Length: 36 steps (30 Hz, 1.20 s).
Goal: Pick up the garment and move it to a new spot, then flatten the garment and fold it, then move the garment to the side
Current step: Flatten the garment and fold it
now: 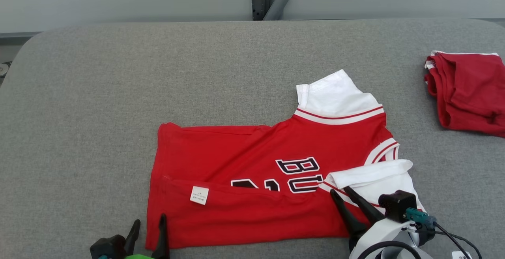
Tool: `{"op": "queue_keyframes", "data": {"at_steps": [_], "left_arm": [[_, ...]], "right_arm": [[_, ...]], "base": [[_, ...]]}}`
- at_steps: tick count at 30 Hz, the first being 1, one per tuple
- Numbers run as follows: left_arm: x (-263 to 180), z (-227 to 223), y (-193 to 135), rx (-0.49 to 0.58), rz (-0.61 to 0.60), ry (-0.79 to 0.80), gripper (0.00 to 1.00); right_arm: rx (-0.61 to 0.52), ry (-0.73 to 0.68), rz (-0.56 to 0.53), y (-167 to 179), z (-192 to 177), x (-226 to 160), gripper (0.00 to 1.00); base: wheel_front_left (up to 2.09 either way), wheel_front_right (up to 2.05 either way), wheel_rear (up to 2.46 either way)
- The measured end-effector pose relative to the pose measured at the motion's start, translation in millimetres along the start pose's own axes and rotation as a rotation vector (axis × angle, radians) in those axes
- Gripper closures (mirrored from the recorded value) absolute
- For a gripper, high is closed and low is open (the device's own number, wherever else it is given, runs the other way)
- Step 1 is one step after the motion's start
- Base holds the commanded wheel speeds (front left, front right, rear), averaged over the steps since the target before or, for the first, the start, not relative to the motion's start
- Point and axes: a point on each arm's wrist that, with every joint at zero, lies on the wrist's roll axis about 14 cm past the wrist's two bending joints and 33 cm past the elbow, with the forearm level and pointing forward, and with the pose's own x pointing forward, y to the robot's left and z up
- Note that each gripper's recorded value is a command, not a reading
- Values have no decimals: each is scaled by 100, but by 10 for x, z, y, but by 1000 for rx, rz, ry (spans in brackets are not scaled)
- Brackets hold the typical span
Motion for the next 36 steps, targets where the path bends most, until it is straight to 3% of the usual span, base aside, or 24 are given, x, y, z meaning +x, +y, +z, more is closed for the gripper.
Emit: {"op": "queue_keyframes", "data": {"at_steps": [1, 3, 4, 6, 15, 16, 17, 24, 31, 36], "left_arm": [[2, -2, 5, 0, 3, 1, 0], [2, -12, 11, -2, 5, 4, 0], [1, -16, 14, -2, 6, 6, 0], [1, -26, 22, -2, 9, 9, 0], [49, -10, 13, -4, 7, 9, 0], [57, -6, 12, -4, 6, 8, 0], [62, 0, 8, -4, 4, 7, 0], [149, 172, -27, -1, -8, -40, 0], [499, 686, -202, 87, -70, -157, 0], [819, 814, -254, 133, -85, -151, 0]], "right_arm": [[-1, -2, 1, -1, 8, 9, 47], [-3, -5, 2, -4, 25, 27, 58], [-2, -7, 1, -5, 31, 33, 69], [-1, -7, -1, -12, 32, 41, 100], [-76, -22, 13, -82, 188, 229, 100], [-95, -21, 9, -125, 221, 289, 14], [-108, -22, 4, -153, 248, 323, 0], [-156, -145, 1, -135, 707, 561, 0], [-176, -168, -40, -309, 781, 588, 0], [-181, -184, -59, -421, 852, 659, 0]], "base": [[0, 0, 0], [0, 0, 0], [0, 0, 0], [0, 0, 0], [0, 0, 0], [0, 0, 0], [0, 0, 0], [0, 0, 0], [0, 0, 0], [0, 0, 0]]}}
